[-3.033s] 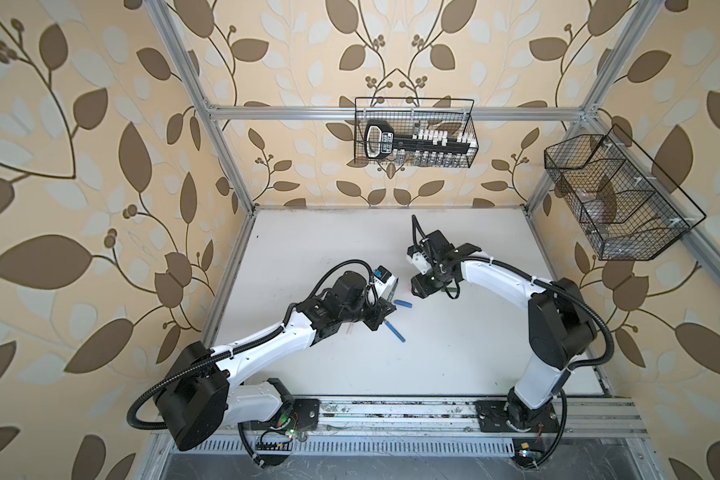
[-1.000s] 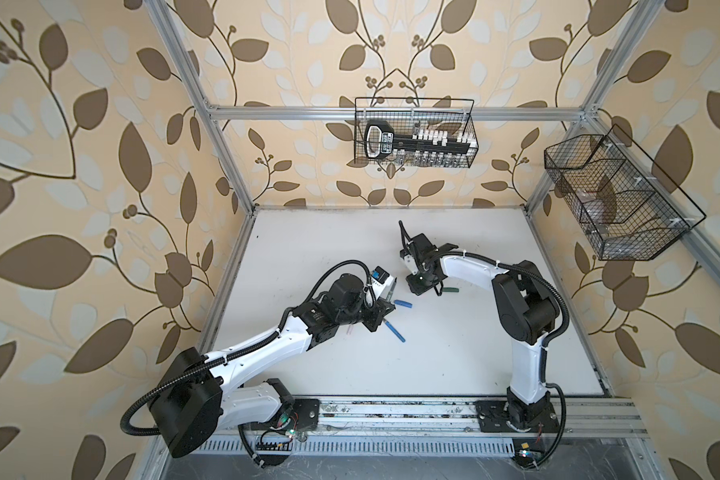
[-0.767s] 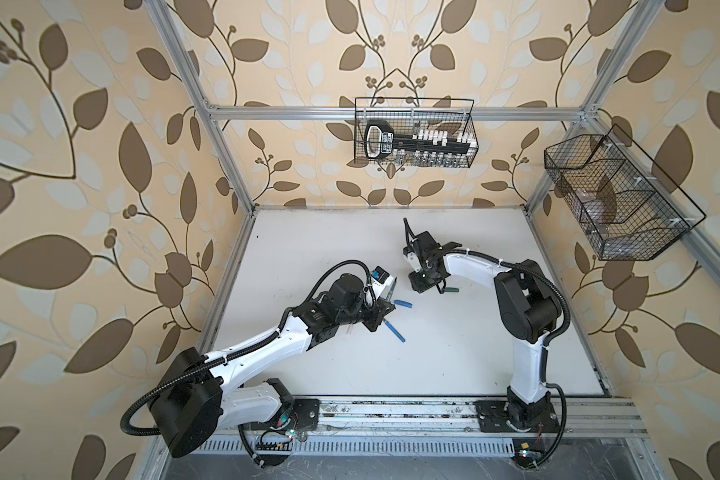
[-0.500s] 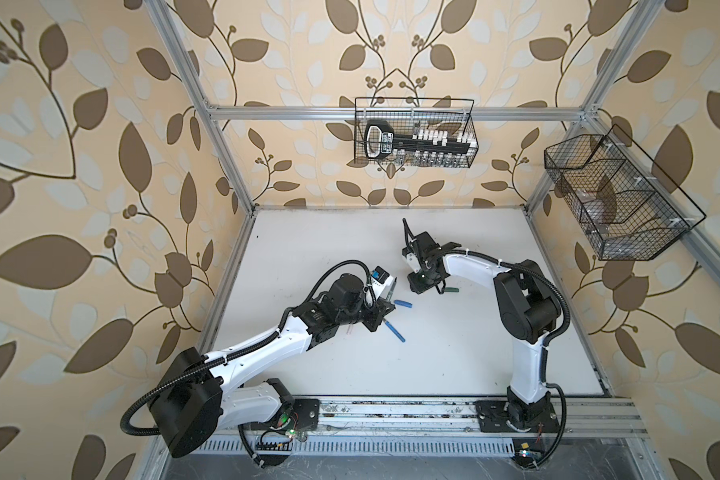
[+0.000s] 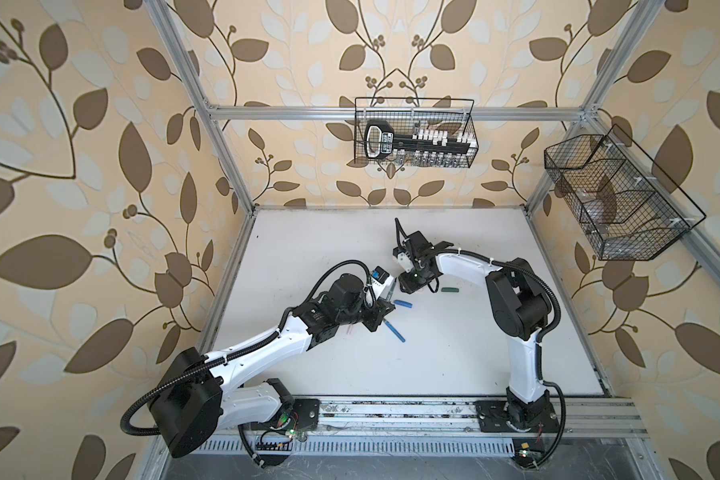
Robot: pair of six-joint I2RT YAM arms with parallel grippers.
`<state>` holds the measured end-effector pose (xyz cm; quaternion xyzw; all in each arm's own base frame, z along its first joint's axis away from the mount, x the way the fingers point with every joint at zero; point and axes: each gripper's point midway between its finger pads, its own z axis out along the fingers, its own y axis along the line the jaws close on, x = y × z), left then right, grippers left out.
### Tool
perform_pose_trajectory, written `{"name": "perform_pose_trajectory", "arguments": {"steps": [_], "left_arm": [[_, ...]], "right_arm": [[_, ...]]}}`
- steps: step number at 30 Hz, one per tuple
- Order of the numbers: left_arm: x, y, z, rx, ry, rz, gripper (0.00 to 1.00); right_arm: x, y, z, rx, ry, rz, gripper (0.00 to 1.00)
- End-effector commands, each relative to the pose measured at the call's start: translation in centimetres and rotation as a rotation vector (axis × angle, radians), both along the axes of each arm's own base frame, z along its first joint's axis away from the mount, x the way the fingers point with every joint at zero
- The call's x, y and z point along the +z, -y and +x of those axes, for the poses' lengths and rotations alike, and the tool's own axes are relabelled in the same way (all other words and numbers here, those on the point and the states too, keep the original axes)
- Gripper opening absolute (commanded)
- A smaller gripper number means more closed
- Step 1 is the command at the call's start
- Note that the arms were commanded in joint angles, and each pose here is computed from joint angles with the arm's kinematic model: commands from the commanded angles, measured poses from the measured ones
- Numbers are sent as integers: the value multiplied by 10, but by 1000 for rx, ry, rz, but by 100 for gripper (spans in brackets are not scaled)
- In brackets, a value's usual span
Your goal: Insert the pens into the pen caps
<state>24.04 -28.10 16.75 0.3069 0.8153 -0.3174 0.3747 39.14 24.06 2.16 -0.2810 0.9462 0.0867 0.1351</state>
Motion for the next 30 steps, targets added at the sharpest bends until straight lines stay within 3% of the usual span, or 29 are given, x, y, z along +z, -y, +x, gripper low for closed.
{"name": "perform_pose_trajectory", "arguments": {"steps": [1,12,17,21,30], "left_arm": [[11,2,-2,-8,36,-22,0],[13,-1,-3,-3,46,-22,0],[13,-1,-3,-2,47,-23,0],[12,-1,-3,0,46,-18,0],[13,-1,-2,0,48,-19,0]], "right_arm": [[-8,-2,-18,43,-57,3,48],[-3,17,-58,70,-106,-17,45],[16,20,-53,29,-33,1,46],[25,34,-50,-7,28,-57,48],[-2,43,-63,-7,-18,-122,49]]}}
